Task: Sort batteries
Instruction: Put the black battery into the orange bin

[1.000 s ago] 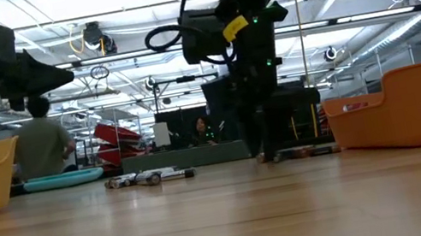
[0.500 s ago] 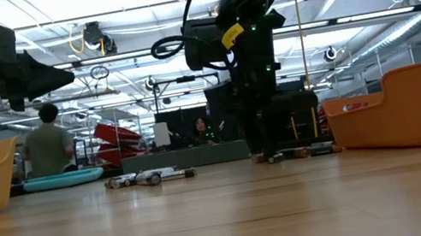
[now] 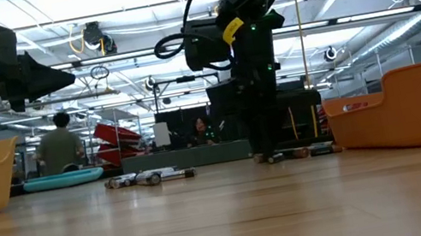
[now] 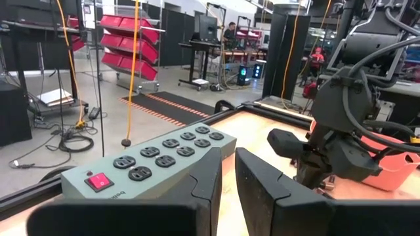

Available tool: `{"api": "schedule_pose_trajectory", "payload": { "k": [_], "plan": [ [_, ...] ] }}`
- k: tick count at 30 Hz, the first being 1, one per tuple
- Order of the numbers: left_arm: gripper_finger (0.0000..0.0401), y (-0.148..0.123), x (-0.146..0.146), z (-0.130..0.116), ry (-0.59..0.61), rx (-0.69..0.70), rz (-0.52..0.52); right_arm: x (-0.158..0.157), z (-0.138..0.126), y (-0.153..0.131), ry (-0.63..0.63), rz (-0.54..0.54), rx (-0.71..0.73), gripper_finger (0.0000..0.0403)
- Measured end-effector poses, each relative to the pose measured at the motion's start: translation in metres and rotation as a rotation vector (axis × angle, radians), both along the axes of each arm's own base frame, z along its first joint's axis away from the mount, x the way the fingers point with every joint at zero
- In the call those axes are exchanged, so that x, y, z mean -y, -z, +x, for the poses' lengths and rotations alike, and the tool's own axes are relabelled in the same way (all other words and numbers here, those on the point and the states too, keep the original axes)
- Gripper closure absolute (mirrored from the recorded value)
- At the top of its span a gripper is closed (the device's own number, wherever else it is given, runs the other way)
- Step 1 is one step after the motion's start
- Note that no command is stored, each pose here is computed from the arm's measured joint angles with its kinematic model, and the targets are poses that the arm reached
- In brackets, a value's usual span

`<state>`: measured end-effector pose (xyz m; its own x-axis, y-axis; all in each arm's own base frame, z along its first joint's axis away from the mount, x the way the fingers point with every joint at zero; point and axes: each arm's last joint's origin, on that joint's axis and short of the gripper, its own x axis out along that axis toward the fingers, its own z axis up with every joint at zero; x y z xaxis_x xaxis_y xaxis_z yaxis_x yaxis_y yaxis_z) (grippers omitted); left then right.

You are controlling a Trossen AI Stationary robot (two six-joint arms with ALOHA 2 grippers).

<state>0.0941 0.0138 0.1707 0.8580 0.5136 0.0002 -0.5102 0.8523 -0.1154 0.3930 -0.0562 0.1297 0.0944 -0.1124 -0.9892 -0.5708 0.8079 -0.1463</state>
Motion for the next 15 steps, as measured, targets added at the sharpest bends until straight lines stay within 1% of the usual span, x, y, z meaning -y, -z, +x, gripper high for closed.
{"api": "schedule_pose_trajectory", "payload": {
  "k": [4,9,13,15],
  "plan": [
    [0.0347,0.0,0.0,0.0,0.0,-0.001,0.0,0.0,0.0,-0.002,0.003,-0.002,0.001,0.0383],
    [0.0347,0.0,0.0,0.0,0.0,-0.001,0.0,0.002,0.002,-0.019,0.037,-0.013,0.023,0.0383],
    [0.0347,0.0,0.0,0.0,0.0,-0.001,0.0,0.008,0.003,-0.041,0.068,-0.02,0.059,0.0383],
    [0.0347,0.0,0.0,0.0,0.0,-0.001,0.0,0.011,0.002,-0.045,0.075,-0.013,0.04,0.0383]
  ]
}}
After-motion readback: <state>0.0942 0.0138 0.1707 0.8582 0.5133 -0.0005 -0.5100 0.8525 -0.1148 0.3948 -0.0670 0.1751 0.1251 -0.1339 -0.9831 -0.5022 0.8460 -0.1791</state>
